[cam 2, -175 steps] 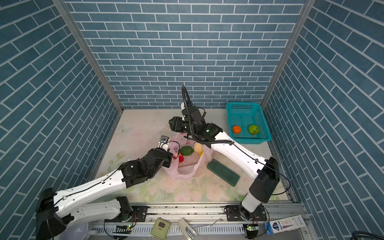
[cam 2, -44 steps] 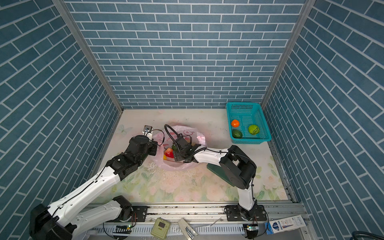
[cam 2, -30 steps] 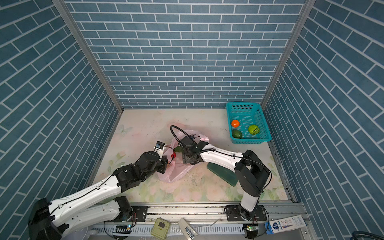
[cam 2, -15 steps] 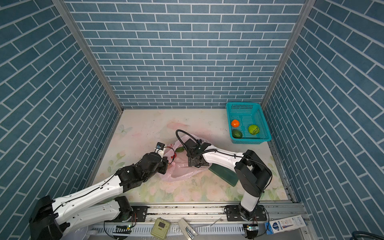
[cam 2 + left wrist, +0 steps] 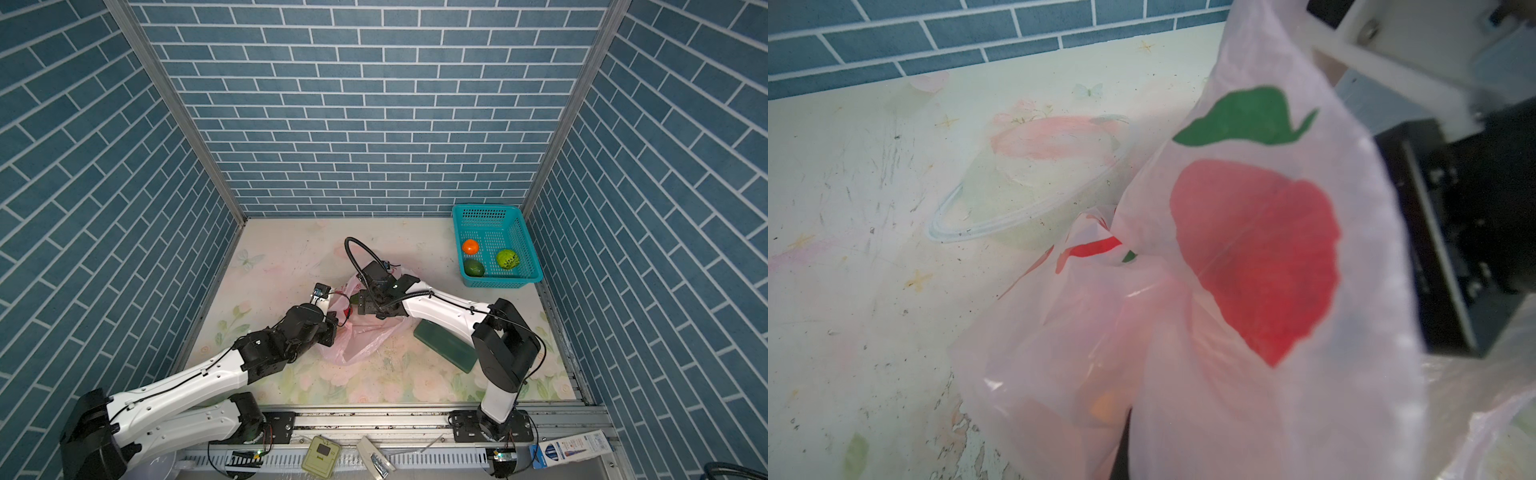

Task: Untie the knot of the plastic bag and take out the fruit
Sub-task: 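Lower the right gripper into the bag toward the yellow fruit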

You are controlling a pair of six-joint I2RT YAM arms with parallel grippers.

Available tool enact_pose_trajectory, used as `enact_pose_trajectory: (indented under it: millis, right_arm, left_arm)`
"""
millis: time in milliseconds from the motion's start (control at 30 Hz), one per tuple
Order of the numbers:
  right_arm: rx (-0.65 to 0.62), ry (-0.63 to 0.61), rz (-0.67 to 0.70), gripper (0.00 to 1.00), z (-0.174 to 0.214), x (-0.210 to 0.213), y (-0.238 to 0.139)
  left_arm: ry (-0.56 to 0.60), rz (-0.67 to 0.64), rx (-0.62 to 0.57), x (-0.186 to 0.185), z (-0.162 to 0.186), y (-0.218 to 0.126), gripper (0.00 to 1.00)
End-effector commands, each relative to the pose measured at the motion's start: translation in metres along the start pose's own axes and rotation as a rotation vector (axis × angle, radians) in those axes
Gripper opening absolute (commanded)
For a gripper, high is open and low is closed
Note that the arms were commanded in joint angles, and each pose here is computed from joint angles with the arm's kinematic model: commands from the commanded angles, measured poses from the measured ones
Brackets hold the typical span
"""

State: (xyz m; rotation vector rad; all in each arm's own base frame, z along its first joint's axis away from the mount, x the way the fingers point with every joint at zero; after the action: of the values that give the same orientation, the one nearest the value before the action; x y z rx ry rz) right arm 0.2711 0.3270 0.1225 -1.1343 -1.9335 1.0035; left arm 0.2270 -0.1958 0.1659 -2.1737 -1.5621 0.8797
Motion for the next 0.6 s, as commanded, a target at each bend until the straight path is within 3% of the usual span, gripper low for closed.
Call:
enact_pose_trajectory:
  millis: [0, 200, 567]
  right_arm:
    - [-0.047, 0.004, -0.018, 0.88, -0.022, 0.006, 0.01]
    - [-0.035, -0.022, 0.139, 0.88, -0.028, -0.026, 0.016]
    - [0.02, -0.04, 0.2, 0.88, -0.018, -0.044, 0.024]
  left_arm:
    - [-0.012, 0.01, -0.026, -0.005, -0.009, -0.002, 0.0]
    - [-0.011, 0.005, -0.029, -0.004, -0.009, -0.002, 0.0]
    - [-0.011, -0.005, -0.033, -0.002, -0.009, -0.003, 0.0]
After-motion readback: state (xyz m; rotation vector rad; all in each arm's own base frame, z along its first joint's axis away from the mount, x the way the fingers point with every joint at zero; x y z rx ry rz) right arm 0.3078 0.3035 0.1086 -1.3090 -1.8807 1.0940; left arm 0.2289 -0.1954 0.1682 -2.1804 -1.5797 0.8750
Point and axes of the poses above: each gripper's point midway between its finger pads, its own y axis out along the fingers, its own x axis along the line the jaws close on, z = x × y, the point moved 2 cm from there along -y, back along the fingers, and after that the axes turned 15 degrees about -y, right-handed, at the moved point
